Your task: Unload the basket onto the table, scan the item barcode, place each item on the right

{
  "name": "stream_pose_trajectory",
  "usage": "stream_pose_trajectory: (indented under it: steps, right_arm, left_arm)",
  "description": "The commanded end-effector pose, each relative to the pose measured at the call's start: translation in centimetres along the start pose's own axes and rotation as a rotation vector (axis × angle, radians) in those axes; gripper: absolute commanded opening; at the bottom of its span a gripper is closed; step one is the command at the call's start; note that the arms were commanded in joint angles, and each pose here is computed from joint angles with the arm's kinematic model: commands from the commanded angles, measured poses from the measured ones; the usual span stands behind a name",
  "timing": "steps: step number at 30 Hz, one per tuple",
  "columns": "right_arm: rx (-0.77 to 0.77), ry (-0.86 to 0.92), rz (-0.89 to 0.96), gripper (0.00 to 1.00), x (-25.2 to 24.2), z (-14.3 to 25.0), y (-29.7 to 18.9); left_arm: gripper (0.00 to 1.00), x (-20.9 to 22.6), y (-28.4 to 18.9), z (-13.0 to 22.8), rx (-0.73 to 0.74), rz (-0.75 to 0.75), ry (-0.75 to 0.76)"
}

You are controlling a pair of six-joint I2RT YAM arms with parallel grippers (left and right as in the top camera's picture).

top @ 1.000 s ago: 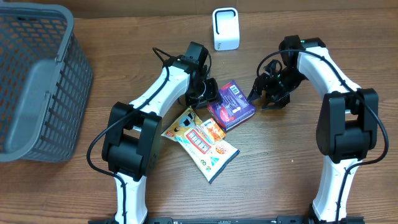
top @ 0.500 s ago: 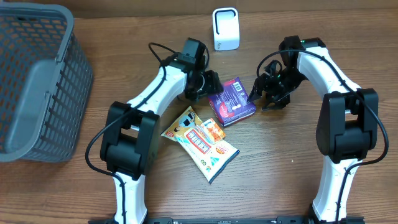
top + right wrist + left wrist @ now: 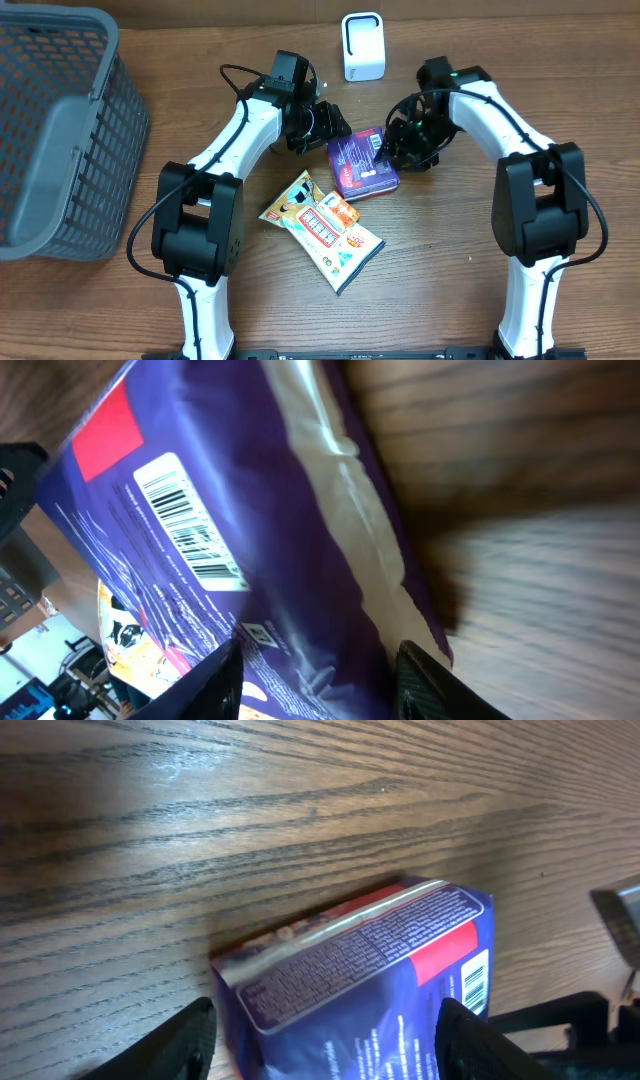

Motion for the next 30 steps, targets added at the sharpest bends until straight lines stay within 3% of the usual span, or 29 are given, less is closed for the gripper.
stream_pose_trajectory:
  steps: [1,8,16,22,28,30]
  right_arm:
    - [0.014,0.021,-0.006,0.50,0.7,0.9,0.0]
    - [0.043,0.039,0.015,0.58,0.2,1.6,-0.3]
    - [0.003,0.019,0.039,0.68,-0.5,0.5,-4.3]
    - [-0.108,0.000,0.082,0.80,-2.3,-2.2,-6.7]
    - [-0.145,0.002,0.065,0.80,-3.2,-3.5,-6.9]
    - [-0.155,-0.009,0.061,0.86,-3.2,-3.8,-6.5]
  left_arm:
    - [0.62,-1.1,-0.4,-0.5,-0.011,0.032,0.039]
    - [0.65,-0.8,-0.4,-0.6,-0.018,0.015,0.037]
    - [0.66,-1.4,-1.9,-1.3,-0.008,0.063,0.018]
    - [0.83,-0.4,-2.2,-1.0,0.008,0.017,-0.007]
    - [0.81,1.2,-2.0,0.9,0.071,-0.088,-0.041]
    - [0.81,1.1,-1.7,1.7,0.098,-0.095,-0.045]
Point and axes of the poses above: each gripper's point midway between its finger pads, its own y axis out along the fingers, its own x axis along the line the jaws close on, z = x × y, the point moved 2 cm from there along -y, back along the fingers, and after that the axes turned 8 degrees about y, right-handed, at the moved point
